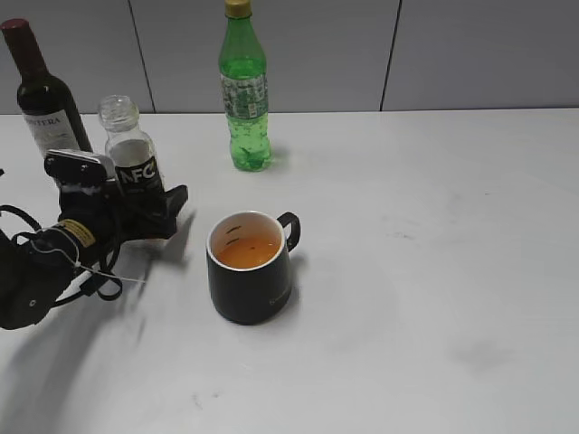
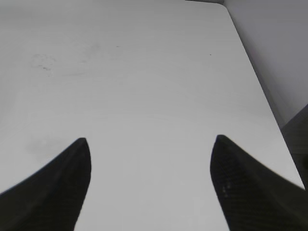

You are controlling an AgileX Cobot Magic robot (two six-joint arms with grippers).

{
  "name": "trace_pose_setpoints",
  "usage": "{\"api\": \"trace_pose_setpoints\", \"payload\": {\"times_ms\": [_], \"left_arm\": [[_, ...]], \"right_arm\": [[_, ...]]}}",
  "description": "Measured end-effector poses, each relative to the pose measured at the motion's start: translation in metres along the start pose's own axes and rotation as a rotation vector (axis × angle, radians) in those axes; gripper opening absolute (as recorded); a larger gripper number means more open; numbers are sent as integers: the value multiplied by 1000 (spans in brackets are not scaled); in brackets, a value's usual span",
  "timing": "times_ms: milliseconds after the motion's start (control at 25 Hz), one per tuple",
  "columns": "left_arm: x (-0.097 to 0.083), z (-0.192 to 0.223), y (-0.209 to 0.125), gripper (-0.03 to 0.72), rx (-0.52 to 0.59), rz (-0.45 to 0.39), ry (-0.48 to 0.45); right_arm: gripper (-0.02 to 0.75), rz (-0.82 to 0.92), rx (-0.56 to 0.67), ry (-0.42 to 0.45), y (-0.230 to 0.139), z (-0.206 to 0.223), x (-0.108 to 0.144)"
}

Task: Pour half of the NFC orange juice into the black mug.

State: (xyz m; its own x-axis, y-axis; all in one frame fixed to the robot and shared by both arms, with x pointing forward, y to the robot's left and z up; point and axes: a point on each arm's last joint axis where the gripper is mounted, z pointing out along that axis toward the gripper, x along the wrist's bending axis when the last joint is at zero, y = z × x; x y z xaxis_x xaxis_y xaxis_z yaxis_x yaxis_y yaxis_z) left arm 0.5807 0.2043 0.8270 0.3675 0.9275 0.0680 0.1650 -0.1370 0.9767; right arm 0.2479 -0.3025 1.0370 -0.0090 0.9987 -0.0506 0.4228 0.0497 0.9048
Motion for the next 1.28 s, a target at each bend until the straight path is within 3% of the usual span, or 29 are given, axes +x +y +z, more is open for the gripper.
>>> {"api": "trace_pose_setpoints", "payload": {"times_ms": [160, 400, 800, 1120, 1280], "left_arm": [[0, 0, -4, 664, 20, -1, -1], [-1, -6, -8, 666, 44, -4, -3], [-3, -50, -7, 666, 130, -24, 25], [0, -94, 40, 661, 64, -28, 69], [4, -108, 72, 655, 154, -40, 90]], "right_arm": [[587, 0, 0, 0, 0, 0, 0], [587, 0, 0, 0, 0, 0, 0], [587, 0, 0, 0, 0, 0, 0], [587, 0, 0, 0, 0, 0, 0], [587, 0, 0, 0, 0, 0, 0]]}}
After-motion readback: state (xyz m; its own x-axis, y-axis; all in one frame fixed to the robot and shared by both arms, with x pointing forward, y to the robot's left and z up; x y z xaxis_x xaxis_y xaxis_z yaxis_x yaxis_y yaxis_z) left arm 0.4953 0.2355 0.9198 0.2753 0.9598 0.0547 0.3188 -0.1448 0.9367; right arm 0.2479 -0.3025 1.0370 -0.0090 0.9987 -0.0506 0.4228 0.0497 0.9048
